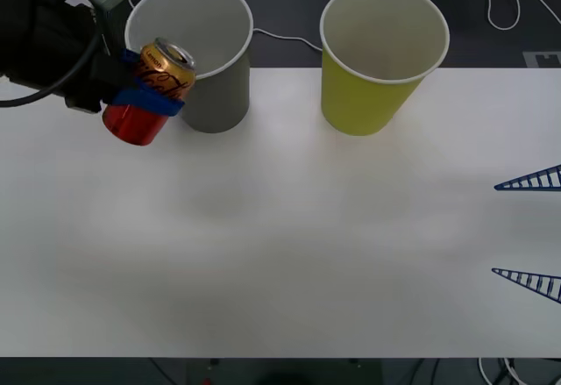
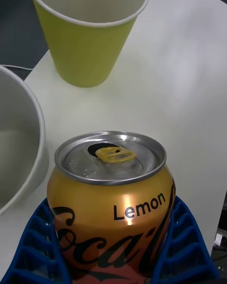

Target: Put the can into the green bin and the plastic bottle into the gray bin

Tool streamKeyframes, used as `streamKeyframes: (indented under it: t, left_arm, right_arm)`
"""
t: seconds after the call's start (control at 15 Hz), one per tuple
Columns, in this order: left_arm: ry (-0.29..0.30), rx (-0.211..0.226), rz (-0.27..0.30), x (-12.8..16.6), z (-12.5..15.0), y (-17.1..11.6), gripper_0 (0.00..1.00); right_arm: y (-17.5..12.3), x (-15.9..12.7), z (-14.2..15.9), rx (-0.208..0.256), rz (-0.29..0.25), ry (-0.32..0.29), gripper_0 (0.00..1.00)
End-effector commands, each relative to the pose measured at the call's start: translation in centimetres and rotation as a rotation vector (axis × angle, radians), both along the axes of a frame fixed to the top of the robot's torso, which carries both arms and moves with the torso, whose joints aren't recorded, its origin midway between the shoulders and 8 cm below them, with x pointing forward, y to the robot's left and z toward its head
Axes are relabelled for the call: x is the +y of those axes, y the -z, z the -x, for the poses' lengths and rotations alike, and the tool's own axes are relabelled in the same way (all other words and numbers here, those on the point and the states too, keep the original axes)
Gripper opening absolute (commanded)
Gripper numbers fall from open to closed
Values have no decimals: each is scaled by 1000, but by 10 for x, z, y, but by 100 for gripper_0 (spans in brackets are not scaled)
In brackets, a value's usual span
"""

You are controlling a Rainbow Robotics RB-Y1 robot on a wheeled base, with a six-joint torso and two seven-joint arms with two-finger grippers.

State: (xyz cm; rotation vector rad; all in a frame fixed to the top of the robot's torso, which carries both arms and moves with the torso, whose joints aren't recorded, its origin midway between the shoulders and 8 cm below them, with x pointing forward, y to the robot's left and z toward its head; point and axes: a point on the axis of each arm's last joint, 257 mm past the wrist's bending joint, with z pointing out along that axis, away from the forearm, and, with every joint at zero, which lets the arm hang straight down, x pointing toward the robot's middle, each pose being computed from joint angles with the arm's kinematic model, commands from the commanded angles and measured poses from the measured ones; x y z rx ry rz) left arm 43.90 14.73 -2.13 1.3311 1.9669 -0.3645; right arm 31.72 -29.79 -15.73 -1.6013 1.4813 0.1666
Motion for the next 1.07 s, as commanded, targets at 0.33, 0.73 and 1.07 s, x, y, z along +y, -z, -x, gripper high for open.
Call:
streamKeyframes:
  t: [0.33, 0.73, 1.07]
  left_arm:
    - [57, -32, -112, -78, -27, -41, 0]
    - [60, -48, -153, -146, -44, -57, 1]
    - [19, -71, -144, -196, -66, -72, 1]
  right_arm:
    - [0, 0, 0, 0, 0, 0, 100]
    - [0, 0, 0, 0, 0, 0, 100]
    - [0, 0, 0, 0, 0, 0, 100]
